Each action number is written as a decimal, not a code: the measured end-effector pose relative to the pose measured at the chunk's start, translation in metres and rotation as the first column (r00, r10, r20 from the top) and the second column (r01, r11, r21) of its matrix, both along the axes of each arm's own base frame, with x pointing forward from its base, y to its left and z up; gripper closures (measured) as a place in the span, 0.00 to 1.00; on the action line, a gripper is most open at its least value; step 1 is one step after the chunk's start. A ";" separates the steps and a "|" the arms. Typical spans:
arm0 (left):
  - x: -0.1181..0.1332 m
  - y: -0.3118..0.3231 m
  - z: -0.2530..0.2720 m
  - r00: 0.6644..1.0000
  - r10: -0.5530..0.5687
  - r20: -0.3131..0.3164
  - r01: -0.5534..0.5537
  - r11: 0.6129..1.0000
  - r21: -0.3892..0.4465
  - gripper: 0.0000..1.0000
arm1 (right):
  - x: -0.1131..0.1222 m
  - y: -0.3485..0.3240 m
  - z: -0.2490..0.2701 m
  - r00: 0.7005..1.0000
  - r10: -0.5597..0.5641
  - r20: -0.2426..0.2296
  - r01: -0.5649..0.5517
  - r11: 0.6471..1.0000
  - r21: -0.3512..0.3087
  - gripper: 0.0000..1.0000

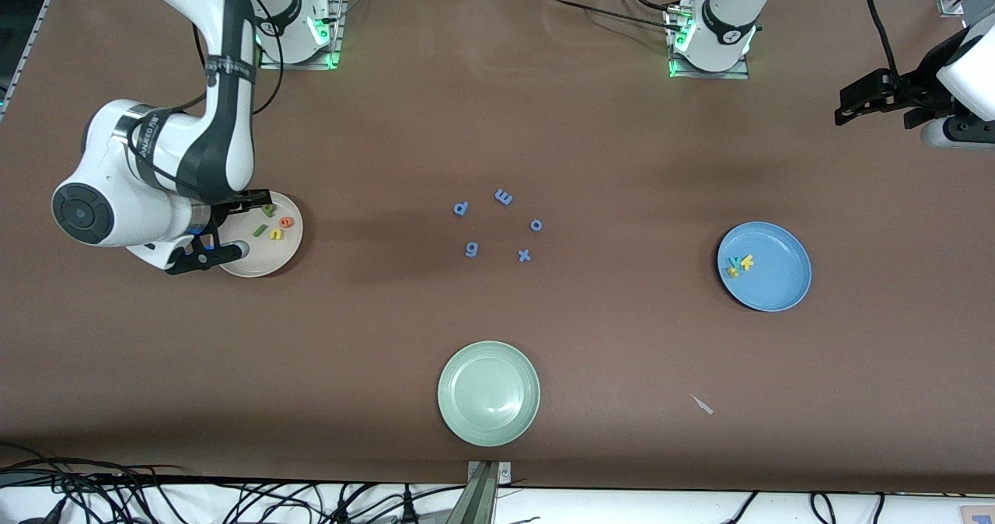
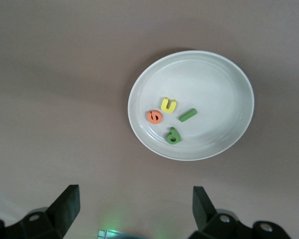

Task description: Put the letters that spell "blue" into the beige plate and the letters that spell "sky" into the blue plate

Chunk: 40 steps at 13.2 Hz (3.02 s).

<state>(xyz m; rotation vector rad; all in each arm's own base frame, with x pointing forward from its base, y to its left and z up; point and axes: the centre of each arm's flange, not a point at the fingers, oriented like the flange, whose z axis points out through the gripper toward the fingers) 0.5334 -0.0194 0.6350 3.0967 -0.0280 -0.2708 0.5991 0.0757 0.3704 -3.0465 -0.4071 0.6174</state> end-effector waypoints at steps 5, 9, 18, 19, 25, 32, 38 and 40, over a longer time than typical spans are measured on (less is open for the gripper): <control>0.000 -0.002 0.000 1.000 -0.003 0.000 0.003 1.000 0.000 0.00 | -0.004 -0.033 0.067 0.997 -0.036 0.070 0.031 0.997 0.069 0.00; 0.000 -0.002 0.000 1.000 -0.004 0.000 0.004 1.000 0.000 0.00 | -0.012 -0.064 0.105 0.992 -0.001 0.127 -0.002 1.000 0.027 0.00; 0.000 -0.003 0.000 1.000 -0.006 -0.001 0.006 1.000 0.000 0.00 | -0.063 -0.124 0.226 0.981 -0.103 0.164 0.096 0.994 0.048 0.00; 0.000 -0.003 0.000 1.000 -0.006 -0.001 0.006 1.000 0.000 0.00 | -0.060 -0.124 0.222 0.981 -0.109 0.160 0.103 0.994 0.046 0.00; 0.000 -0.004 0.000 1.000 -0.007 -0.001 0.007 1.000 0.000 0.00 | -0.046 -0.109 0.215 0.962 -0.129 0.239 0.123 0.992 0.040 0.00; 0.000 -0.005 0.000 1.000 -0.010 -0.001 0.010 1.000 0.000 0.00 | -0.040 -0.091 0.191 0.958 -0.114 0.264 0.107 0.993 0.040 0.00; -0.001 -0.007 0.000 1.000 -0.014 -0.003 0.014 1.000 0.000 0.00 | -0.041 -0.074 0.190 0.960 -0.090 0.267 0.094 0.996 -0.002 0.00; -0.001 -0.007 0.000 1.000 -0.014 -0.004 0.014 1.000 0.000 0.00 | -0.041 -0.066 0.191 0.961 -0.060 0.272 0.071 0.997 -0.032 0.00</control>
